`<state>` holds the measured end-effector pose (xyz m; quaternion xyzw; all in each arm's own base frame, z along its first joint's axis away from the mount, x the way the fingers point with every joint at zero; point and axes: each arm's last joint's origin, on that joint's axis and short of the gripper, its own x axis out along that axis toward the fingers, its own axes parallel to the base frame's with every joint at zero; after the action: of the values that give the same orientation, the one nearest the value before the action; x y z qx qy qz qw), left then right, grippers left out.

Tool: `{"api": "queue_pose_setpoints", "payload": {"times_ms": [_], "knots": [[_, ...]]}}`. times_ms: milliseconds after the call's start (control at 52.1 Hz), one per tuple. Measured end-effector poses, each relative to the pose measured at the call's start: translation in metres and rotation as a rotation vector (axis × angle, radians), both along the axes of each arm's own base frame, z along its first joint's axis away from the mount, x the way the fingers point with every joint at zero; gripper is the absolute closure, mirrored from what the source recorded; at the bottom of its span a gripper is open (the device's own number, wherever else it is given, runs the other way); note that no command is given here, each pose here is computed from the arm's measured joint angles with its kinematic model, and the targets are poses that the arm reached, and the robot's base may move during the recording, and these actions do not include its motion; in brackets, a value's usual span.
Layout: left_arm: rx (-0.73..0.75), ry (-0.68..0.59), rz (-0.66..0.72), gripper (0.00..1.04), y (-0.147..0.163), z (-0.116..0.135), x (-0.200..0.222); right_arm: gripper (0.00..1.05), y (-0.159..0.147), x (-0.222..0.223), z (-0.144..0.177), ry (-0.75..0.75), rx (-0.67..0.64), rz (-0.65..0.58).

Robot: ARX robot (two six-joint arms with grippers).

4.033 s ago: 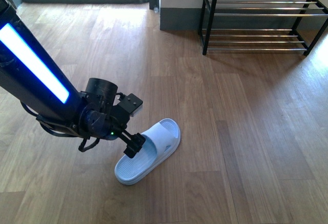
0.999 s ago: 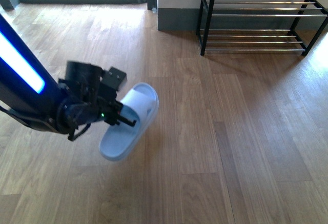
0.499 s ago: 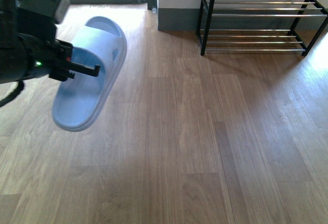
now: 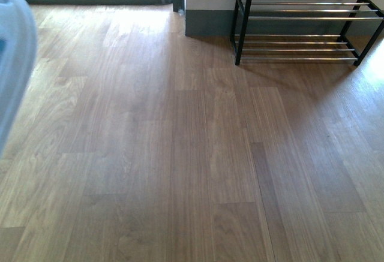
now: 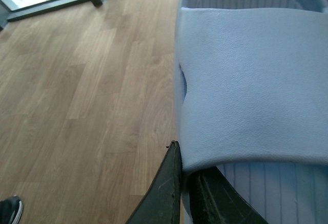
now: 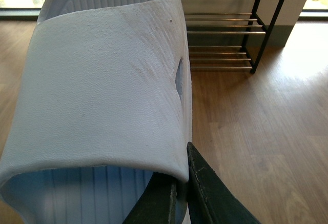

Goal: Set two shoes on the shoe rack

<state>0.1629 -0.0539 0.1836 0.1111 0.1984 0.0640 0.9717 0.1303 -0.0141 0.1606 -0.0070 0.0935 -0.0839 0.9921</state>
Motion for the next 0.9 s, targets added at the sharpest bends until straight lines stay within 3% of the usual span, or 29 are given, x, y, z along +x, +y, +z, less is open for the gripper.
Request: {"api": "queue_pose_setpoints", "payload": {"times_ms": [134,269,403,538,903], "knots": [[-0.019,-0.091,0.089,1.03,0.013,0.008,-0.035,1.03,0.0,0.0,0.0,0.0,0.0,0.0],[-0.087,-0.136,0.157,1.03,0.026,-0.006,-0.049,1.03,0.0,0.0,0.0,0.0,0.0,0.0],[-0.125,-0.106,0.128,1.03,0.031,-0.027,-0.05,1.03,0.0,0.0,0.0,0.0,0.0,0.0],[-0.169,-0.167,0.108,1.03,0.032,-0.023,-0.042,1.03,0.0,0.0,0.0,0.0,0.0,0.0],[-0.185,-0.148,0.155,1.03,0.036,-0.028,-0.042,1.03,0.0,0.0,0.0,0.0,0.0,0.002]]}}
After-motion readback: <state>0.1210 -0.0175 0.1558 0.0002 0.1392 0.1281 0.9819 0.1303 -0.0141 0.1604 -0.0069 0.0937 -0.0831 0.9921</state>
